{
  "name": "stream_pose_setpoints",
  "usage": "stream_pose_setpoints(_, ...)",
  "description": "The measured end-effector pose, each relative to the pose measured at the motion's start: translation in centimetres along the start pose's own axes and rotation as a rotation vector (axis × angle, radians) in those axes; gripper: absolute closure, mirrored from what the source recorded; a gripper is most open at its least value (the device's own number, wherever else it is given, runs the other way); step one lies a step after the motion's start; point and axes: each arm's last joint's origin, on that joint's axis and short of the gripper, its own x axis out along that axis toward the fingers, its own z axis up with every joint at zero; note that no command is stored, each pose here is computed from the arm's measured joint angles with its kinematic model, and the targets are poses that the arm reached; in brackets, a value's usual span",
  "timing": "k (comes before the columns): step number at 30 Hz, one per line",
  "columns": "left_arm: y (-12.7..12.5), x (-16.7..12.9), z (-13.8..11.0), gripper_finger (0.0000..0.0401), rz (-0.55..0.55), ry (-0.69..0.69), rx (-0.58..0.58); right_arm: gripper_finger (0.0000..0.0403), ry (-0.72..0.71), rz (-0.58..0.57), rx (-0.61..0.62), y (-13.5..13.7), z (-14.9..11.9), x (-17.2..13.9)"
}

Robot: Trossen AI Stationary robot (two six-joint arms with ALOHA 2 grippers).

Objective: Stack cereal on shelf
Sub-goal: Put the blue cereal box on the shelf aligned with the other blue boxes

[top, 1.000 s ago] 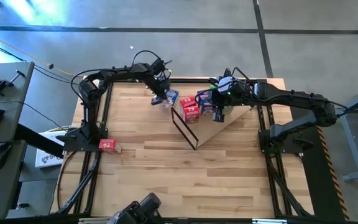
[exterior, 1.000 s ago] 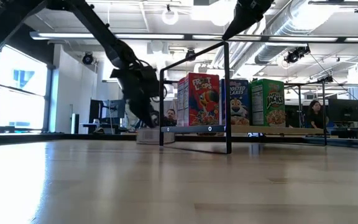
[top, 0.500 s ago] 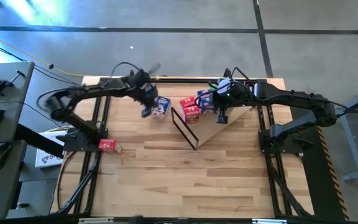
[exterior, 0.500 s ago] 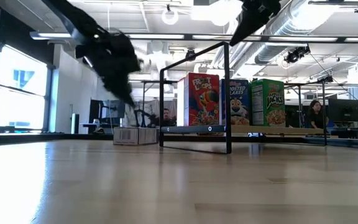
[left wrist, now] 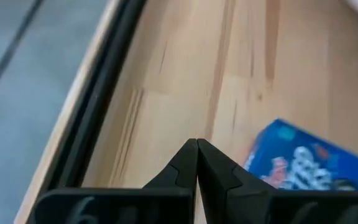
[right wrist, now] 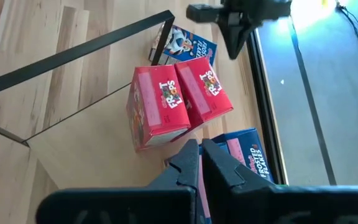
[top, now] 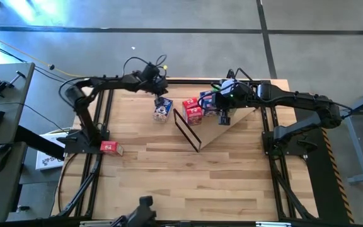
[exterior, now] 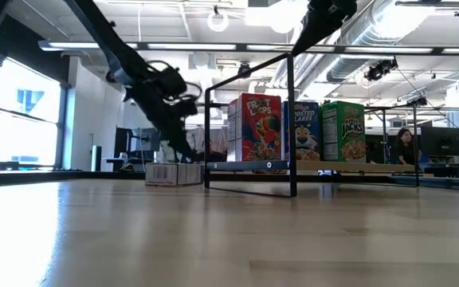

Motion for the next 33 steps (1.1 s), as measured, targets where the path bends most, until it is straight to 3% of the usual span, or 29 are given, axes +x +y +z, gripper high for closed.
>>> stream_pose_setpoints(5, -0.2, 1.2, -0.8, 0.0401, -0.099, 0.162, 0.046, 0.0403, 0.0, 0.0, -0.004, 0.0, 0.0, 0.0)
stream_pose_setpoints(12, -3.8, 0.3, -1.3, 0.0401, -0.263, 0.244, 0.089, 0.0403, 0.0, 0.0, -0.007, 0.0, 0.0, 0.0)
stream_pose_setpoints(18, -7.6, -0.5, -1.4, 0.0401, -0.33, 0.19, 0.146, 0.0403, -0.007, 0.021, -0.007, 0.1, 0.0, 0.0)
stream_pose_setpoints(22, -7.3, -1.0, -0.6, 0.0401, -0.242, 0.015, 0.068, 0.0403, -0.013, 0.037, -0.007, 0.1, 0.0, 0.0)
stream_pose_setpoints(24, -7.3, -0.9, -0.9, 0.0401, -0.269, -0.03, 0.027, 0.0403, -0.013, 0.037, -0.008, 0.1, 0.0, 0.0)
stream_pose_setpoints(33, -12.1, -0.1, -2.6, 0.0401, -0.429, 0.01, 0.077, 0.0403, -0.013, 0.04, -0.005, 0.1, 0.0, 0.0)
